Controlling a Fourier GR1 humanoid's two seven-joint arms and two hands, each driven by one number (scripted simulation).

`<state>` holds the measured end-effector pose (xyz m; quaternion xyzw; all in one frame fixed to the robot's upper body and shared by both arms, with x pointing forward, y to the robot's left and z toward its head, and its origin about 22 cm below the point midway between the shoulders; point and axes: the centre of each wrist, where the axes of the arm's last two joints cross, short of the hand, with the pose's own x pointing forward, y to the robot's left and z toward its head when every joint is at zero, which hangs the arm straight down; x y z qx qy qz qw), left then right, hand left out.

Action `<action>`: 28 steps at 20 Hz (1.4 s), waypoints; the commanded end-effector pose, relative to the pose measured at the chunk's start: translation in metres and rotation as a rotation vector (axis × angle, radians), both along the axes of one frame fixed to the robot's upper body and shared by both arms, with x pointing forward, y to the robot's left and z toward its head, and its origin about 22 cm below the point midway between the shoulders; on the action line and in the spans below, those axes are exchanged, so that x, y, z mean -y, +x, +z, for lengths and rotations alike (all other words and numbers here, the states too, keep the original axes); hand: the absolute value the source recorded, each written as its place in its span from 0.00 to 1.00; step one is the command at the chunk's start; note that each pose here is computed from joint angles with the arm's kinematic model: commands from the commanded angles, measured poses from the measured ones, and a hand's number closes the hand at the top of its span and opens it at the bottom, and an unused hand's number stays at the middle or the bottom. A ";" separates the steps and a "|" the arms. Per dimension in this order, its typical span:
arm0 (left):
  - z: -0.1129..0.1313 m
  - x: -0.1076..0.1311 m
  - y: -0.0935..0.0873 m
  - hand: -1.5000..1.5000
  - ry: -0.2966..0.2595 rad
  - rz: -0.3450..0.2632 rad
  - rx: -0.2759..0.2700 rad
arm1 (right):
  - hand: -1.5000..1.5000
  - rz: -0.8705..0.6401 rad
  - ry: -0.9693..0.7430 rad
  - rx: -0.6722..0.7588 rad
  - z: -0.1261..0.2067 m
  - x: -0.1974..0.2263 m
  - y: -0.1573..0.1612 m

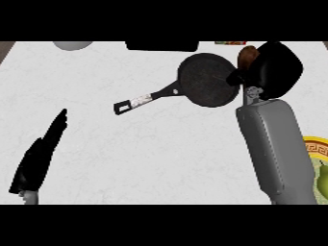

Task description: Pick the sweet potato from the plate and place it in the pan

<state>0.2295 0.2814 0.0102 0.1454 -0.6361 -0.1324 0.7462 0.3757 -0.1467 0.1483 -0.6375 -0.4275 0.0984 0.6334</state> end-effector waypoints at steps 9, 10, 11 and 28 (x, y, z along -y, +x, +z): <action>0.003 0.007 0.004 0.50 -0.005 -0.022 0.025 | 1.00 -0.040 0.191 -0.119 -0.063 0.024 0.065; 0.004 0.011 0.008 0.50 -0.007 -0.022 0.023 | 1.00 -0.022 0.200 -0.153 -0.058 0.032 0.071; 0.005 0.013 0.008 0.50 -0.001 -0.048 0.033 | 1.00 -0.027 0.195 -0.174 -0.065 0.033 0.071; 0.008 0.015 0.014 0.50 -0.013 -0.038 0.037 | 0.00 -0.130 0.543 0.454 -0.080 0.047 0.067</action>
